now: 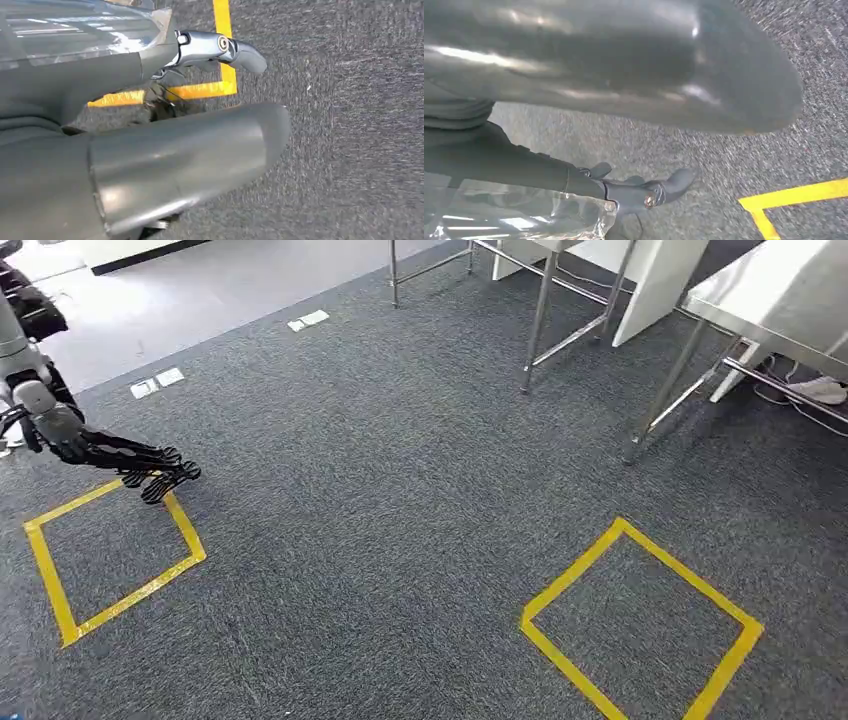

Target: Take the parts from the cabinet and place them on the table.

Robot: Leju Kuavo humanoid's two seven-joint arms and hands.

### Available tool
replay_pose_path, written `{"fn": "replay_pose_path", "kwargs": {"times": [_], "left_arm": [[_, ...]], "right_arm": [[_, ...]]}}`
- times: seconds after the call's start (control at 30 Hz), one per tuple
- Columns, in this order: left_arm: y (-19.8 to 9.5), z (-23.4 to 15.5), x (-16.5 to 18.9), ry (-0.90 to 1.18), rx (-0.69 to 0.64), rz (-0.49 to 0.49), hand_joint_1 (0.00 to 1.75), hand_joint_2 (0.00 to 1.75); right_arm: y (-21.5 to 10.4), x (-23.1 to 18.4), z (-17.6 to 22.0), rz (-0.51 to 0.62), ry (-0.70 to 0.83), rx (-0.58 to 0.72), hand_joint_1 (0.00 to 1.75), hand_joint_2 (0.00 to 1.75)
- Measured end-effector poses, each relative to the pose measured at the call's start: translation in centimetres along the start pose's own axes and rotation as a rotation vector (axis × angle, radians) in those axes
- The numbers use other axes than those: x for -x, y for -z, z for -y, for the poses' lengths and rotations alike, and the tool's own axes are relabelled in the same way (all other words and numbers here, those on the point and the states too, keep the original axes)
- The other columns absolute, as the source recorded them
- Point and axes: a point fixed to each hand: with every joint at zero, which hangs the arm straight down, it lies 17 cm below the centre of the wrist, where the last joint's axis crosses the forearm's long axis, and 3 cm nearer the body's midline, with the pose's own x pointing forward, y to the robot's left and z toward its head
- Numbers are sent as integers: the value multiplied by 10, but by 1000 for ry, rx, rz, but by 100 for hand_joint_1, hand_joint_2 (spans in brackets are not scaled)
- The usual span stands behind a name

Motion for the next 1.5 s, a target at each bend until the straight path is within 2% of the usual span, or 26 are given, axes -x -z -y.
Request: {"fn": "replay_pose_path", "kwargs": {"times": [1.5], "left_arm": [[-1,-9,0,-21,-29,9,0,0]], "right_arm": [[-2,-15,-4,50,-5,-8,0,0]]}}
